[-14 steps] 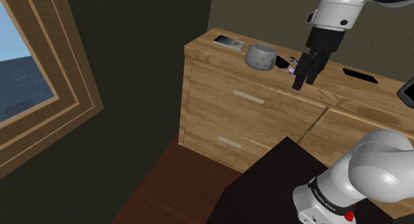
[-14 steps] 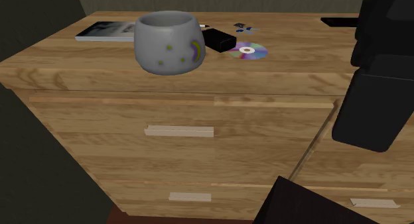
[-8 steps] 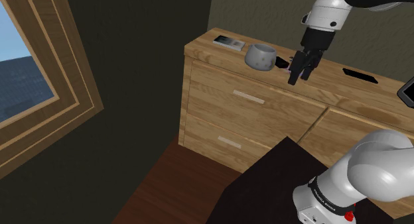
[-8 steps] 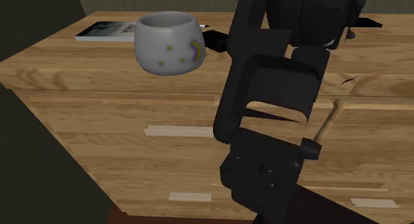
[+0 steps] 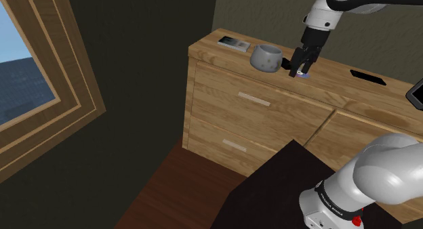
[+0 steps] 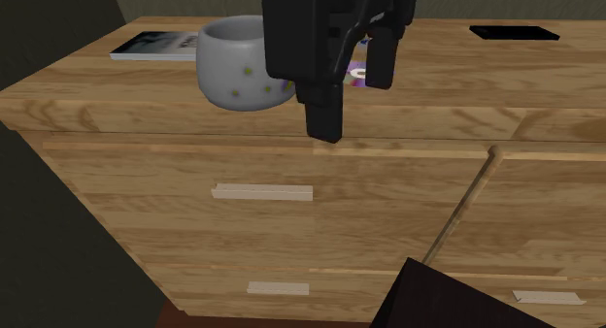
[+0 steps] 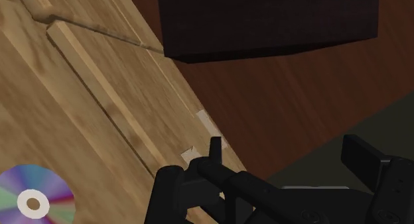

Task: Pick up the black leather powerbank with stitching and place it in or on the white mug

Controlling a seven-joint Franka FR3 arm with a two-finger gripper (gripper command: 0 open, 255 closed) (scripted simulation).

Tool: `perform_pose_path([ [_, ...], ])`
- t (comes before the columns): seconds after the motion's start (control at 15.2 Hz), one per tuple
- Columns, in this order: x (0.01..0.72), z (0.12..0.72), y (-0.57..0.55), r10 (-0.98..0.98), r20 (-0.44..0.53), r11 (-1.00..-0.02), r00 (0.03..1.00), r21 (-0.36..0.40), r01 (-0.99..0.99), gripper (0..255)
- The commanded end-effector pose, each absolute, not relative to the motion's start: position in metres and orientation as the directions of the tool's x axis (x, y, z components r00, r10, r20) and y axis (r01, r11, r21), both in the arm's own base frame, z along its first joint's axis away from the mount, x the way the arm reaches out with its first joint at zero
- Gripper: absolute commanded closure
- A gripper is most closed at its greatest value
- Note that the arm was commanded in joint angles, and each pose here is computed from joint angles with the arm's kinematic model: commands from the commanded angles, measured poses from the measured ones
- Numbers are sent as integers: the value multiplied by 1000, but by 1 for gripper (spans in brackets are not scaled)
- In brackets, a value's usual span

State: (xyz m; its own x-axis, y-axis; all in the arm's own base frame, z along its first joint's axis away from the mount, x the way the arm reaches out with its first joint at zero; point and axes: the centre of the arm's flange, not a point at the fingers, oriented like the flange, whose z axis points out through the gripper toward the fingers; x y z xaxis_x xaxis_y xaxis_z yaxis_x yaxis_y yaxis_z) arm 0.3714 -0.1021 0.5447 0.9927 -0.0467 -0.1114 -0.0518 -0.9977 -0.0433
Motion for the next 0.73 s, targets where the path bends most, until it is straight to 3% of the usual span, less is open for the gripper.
perform_pose_path([
  [0.0,386,537,-122,-52,-103,-998,993,-39,-56,0],
  [0.66,454,516,-227,-76,-66,-997,995,-22,-77,0],
])
